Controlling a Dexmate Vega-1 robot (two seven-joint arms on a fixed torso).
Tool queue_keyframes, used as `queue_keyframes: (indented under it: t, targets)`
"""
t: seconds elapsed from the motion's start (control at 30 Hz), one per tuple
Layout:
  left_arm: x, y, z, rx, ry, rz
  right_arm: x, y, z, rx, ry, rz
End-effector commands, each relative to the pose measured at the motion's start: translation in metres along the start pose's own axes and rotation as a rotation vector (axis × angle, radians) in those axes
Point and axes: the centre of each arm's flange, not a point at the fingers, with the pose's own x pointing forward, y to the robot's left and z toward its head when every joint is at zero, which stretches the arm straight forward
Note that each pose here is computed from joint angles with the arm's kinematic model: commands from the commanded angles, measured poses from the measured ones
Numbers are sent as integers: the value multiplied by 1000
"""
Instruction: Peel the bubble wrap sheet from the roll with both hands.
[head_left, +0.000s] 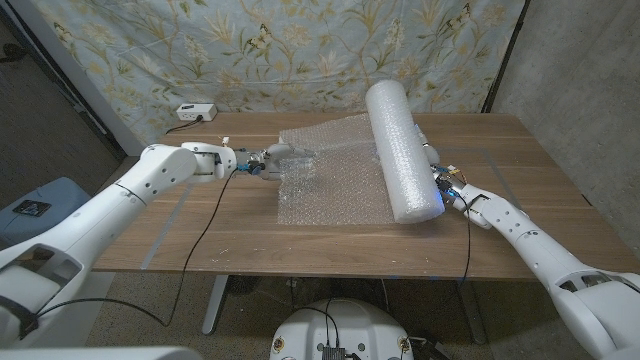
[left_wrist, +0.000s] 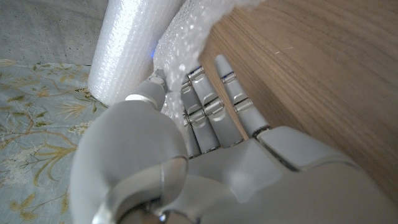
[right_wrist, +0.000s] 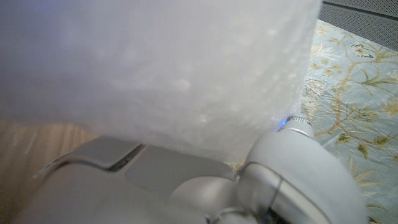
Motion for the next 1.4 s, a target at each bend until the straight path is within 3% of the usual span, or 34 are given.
queue_keyframes:
  t: [0.03, 0.77, 1.4]
  targets:
    - [-9, 5, -2, -12, 6, 12, -2, -2, 0, 6, 12, -18]
    - [-15, 13, -16, -75, 0, 31, -10, -4, -1, 47, 97, -72]
    - [-18, 15, -17, -91, 1, 49, -17, -12, 2, 84, 133, -85]
